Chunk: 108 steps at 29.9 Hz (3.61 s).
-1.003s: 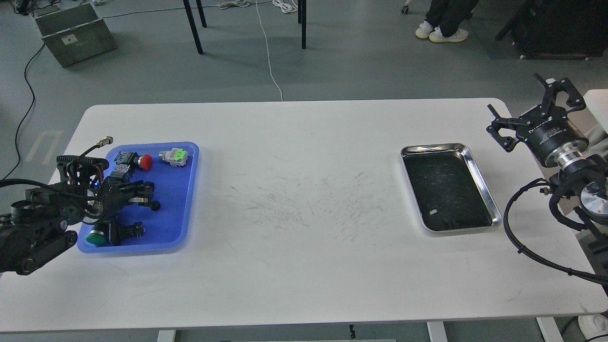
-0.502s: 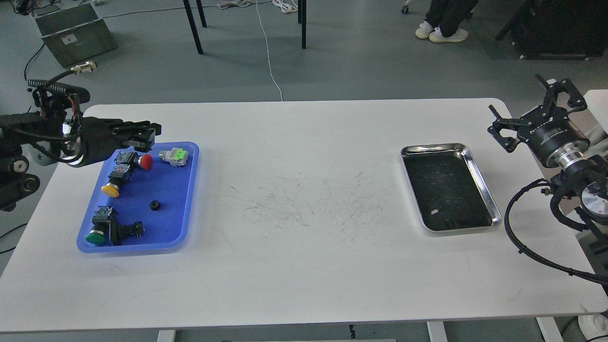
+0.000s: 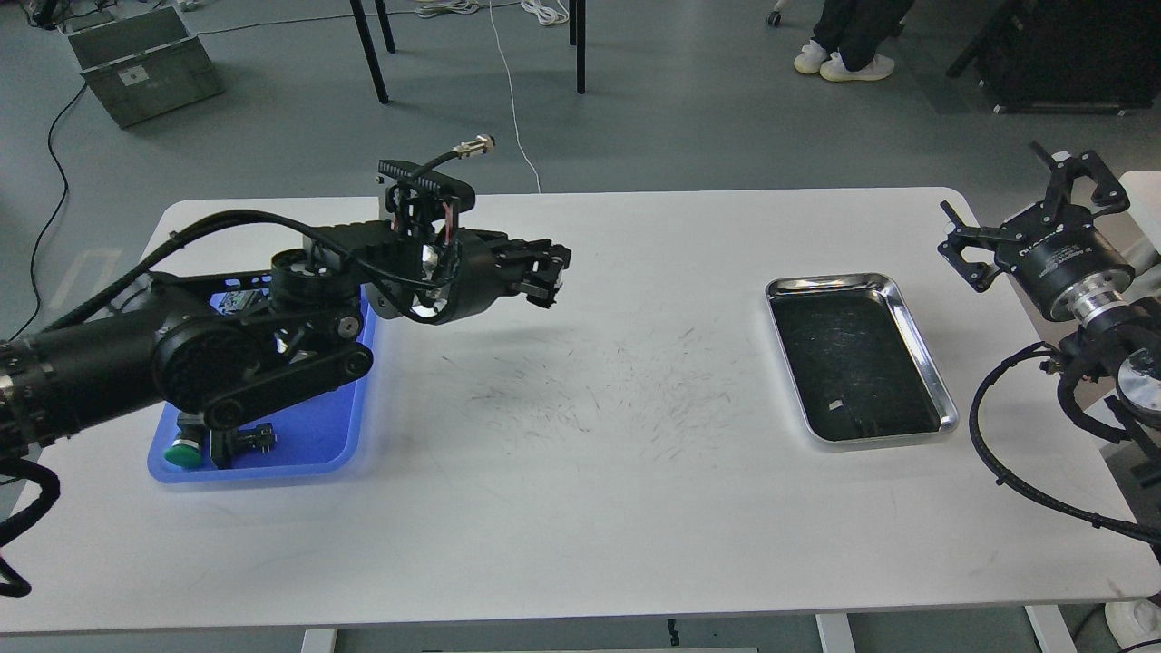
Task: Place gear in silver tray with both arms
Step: 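Carry the black gear with the left gripper toward the table center, then open the left gripper to set the gear on the table, then retract the left arm back above the blue tray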
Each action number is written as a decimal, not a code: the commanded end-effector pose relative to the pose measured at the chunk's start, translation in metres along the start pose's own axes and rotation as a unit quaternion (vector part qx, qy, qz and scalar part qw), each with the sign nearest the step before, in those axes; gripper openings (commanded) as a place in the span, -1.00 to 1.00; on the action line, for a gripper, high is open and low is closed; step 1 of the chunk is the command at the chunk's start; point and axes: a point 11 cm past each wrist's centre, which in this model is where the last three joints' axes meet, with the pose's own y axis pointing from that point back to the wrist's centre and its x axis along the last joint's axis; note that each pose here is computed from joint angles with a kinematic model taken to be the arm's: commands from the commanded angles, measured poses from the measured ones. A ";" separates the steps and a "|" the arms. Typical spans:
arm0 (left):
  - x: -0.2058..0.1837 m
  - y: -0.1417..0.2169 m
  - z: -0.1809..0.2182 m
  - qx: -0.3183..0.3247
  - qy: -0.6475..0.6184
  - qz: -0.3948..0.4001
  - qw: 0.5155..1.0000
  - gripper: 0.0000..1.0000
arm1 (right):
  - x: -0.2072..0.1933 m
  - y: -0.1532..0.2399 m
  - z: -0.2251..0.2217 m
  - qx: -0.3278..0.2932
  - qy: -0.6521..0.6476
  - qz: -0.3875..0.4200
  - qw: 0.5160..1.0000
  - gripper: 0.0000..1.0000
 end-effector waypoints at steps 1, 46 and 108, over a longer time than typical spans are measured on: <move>-0.018 -0.028 0.039 -0.026 0.010 -0.012 1.000 -0.82 | 0.001 0.001 -0.002 0.001 0.002 0.002 1.000 0.97; -0.111 -0.050 0.057 -0.013 0.059 -0.026 0.998 -0.18 | 0.010 0.011 0.004 -0.002 -0.005 0.010 1.000 0.97; -0.025 0.153 -0.250 0.015 0.745 0.417 0.520 0.96 | -0.148 -0.076 0.014 -0.105 0.191 -0.157 0.963 0.97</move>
